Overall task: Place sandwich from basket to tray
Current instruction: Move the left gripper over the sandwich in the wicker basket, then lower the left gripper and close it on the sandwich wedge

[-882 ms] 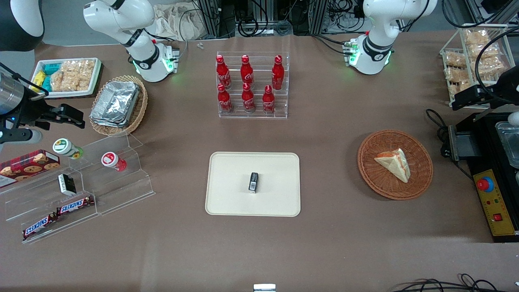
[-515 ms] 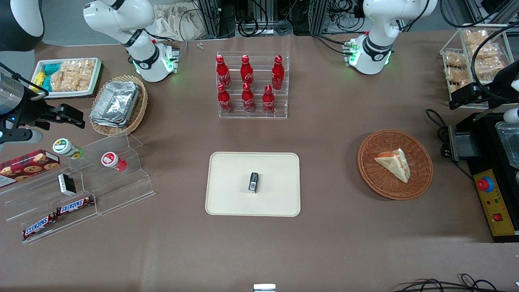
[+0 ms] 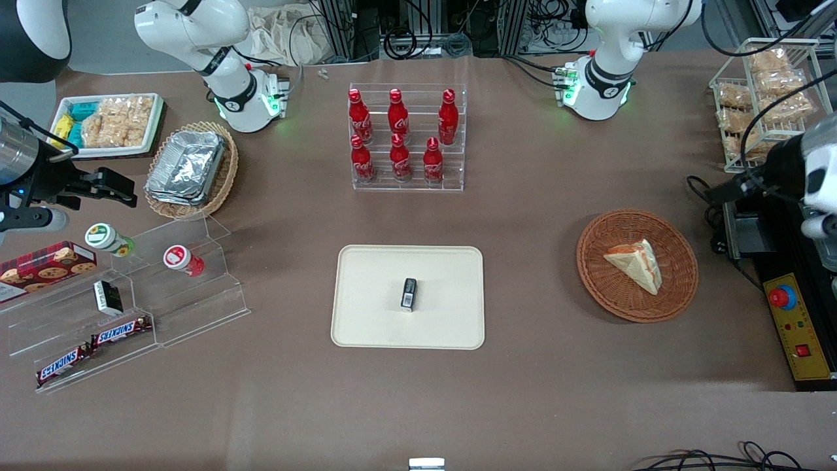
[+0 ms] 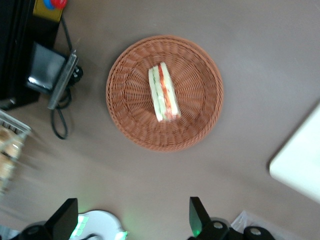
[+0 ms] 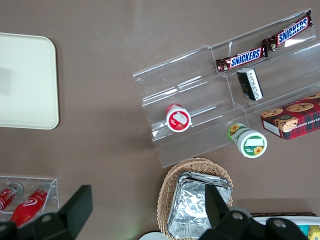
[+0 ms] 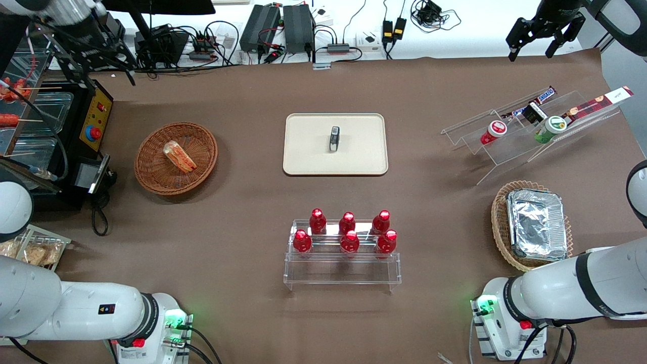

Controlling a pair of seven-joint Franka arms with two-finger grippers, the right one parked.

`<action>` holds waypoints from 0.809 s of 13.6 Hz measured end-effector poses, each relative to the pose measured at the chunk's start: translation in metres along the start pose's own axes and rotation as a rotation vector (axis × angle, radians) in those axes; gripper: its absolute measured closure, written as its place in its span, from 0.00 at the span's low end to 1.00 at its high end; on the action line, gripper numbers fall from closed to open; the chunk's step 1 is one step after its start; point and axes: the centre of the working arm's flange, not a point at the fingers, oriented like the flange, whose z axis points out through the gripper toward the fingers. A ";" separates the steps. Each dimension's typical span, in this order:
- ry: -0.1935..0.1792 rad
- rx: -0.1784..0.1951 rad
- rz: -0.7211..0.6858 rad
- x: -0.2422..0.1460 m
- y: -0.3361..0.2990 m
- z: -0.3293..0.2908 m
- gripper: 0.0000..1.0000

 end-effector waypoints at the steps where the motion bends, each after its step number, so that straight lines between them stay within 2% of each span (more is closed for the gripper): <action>1: 0.002 0.000 -0.068 0.007 0.004 0.028 0.00; 4: 0.029 -0.019 -0.212 0.017 0.010 0.110 0.00; 8: 0.058 -0.042 -0.294 0.008 0.003 0.216 0.00; 11: 0.070 -0.049 -0.346 0.013 0.005 0.262 0.00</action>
